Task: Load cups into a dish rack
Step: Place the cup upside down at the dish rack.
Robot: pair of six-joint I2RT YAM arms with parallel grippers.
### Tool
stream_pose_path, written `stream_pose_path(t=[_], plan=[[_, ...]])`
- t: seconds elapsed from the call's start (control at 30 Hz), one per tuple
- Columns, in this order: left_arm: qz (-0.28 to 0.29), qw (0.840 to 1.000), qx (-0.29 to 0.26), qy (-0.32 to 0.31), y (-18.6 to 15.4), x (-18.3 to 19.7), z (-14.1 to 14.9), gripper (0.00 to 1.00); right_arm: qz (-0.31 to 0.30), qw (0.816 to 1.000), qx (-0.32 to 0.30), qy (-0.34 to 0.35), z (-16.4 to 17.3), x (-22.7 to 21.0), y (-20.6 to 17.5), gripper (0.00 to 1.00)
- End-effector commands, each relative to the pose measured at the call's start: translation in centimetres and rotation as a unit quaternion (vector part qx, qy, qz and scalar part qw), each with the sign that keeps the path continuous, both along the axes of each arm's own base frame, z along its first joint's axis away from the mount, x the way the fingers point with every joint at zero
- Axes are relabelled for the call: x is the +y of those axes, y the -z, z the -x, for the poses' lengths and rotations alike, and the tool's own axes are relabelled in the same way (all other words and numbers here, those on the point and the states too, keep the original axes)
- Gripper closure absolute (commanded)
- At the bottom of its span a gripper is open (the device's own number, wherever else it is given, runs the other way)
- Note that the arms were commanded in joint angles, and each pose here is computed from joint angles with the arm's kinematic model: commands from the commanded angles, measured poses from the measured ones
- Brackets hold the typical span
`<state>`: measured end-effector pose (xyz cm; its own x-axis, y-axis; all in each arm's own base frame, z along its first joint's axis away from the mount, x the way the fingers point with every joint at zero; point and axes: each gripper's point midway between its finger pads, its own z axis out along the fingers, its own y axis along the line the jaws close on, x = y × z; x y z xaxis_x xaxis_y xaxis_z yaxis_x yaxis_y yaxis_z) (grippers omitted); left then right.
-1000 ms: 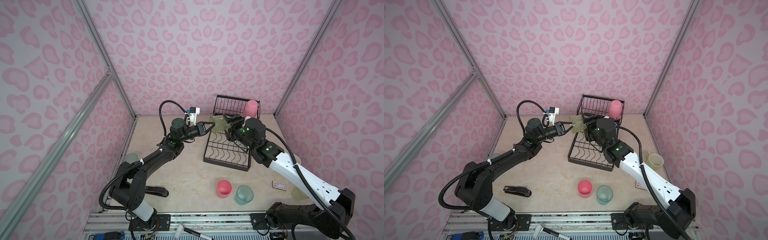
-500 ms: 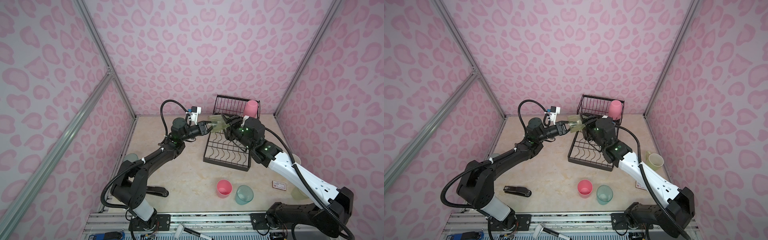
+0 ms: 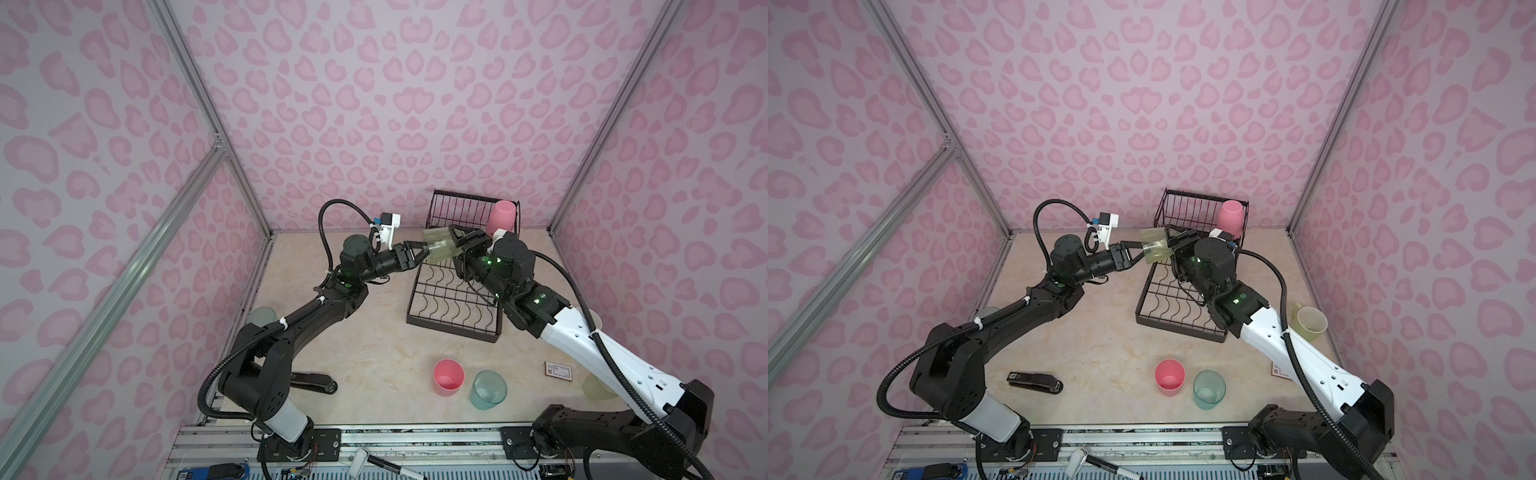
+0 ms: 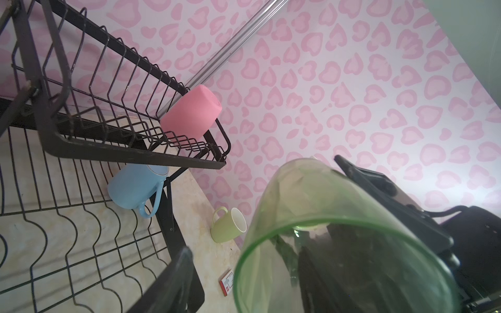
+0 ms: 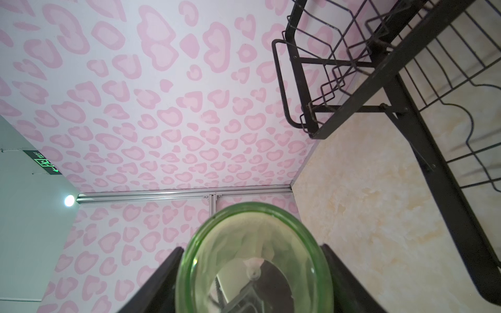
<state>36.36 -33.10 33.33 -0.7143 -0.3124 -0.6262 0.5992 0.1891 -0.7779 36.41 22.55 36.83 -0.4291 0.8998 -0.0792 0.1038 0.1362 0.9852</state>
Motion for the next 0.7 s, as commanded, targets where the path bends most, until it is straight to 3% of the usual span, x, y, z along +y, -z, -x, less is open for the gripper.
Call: stream_pose_path(t=[0.0, 0.43, 0.67], plan=[[-0.002, 1.000, -0.025, -0.002, -0.9, 0.4, 0.6, 0.32, 0.027, 0.999, -0.017, 0.023, -0.2, -1.0, -0.5, 0.42], [-0.038, 0.999, -0.006, -0.031, -0.3, 2.4, 0.5, 0.27, 0.154, 0.981, -0.049, 0.105, -0.2, -5.3, -2.5, 0.43], [-0.105, 0.991, 0.021, -0.078, 0.7, 4.1, 0.2, 0.16, 0.252, 0.955, -0.067, 0.143, -0.3, -7.3, -4.9, 0.43]])
